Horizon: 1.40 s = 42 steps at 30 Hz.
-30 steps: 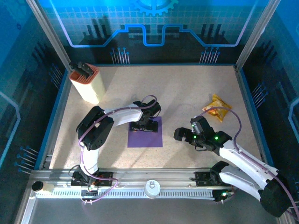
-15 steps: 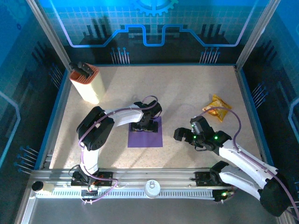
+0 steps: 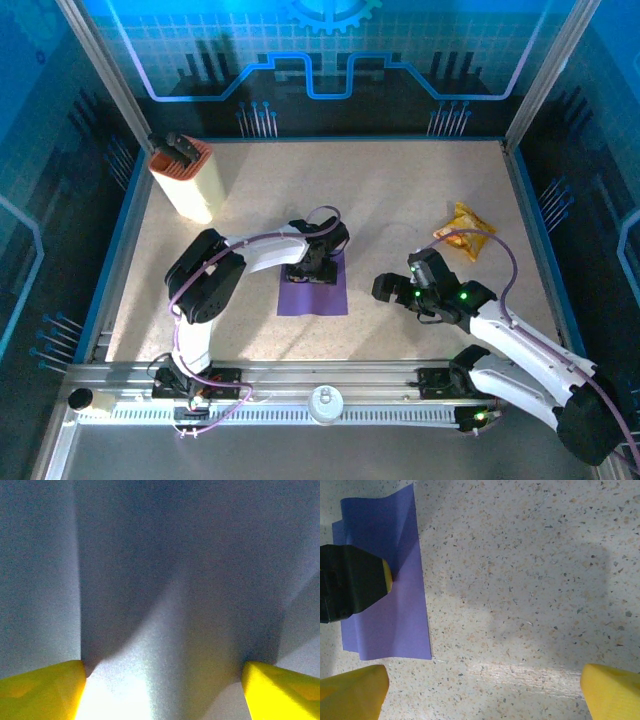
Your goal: Fold a paper plane with a square sheet of paper (pick it up from the middle)
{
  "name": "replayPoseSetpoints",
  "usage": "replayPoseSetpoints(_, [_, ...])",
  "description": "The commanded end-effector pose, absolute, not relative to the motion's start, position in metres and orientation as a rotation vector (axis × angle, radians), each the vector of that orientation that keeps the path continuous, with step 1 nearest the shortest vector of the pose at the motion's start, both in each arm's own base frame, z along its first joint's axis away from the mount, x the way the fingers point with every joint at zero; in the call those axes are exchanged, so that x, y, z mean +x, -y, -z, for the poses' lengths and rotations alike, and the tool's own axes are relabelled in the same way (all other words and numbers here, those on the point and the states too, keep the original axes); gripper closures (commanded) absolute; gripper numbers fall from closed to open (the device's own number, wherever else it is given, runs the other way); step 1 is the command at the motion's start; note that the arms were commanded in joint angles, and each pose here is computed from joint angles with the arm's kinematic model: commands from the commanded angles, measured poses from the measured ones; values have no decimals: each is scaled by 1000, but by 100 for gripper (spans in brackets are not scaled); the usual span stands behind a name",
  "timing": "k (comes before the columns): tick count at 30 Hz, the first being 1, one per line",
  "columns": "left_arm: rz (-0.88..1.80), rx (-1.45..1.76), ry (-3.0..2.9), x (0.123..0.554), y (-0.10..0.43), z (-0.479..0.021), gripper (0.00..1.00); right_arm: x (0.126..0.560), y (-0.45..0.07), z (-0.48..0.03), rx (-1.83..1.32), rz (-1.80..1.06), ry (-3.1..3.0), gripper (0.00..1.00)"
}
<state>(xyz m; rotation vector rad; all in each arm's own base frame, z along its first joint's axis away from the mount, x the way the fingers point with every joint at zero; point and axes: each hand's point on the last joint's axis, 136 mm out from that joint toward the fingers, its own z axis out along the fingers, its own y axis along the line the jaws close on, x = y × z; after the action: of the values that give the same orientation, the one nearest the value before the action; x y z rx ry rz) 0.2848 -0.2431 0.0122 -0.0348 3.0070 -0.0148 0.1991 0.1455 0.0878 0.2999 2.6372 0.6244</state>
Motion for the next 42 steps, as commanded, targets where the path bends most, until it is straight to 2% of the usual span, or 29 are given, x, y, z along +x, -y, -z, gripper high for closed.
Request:
replayPoseSetpoints(1, [-10,-3,-3017,277,241,-10,25,195,-139,-83,344,-609,-2652,1])
replayPoseSetpoints(6, [88,18,-2977,279,249,-22,36,195,-138,-83,356,-600,-2654,1])
replayPoseSetpoints(8, [129,10,-2952,280,251,-26,46,194,-136,-82,371,-585,-2659,1])
replayPoseSetpoints(19, [163,-27,-2885,285,249,-45,58,192,-127,-80,430,-534,-2662,1])
replayPoseSetpoints(28, [326,-50,-2809,288,259,-78,57,193,-123,-83,443,-515,-2653,1])
replayPoseSetpoints(34, [585,-96,-2769,291,278,-106,57,197,-129,-92,417,-554,-2631,1])
replayPoseSetpoints(42, [954,-169,-2732,292,298,-116,56,197,-123,-103,415,-565,-2577,1])
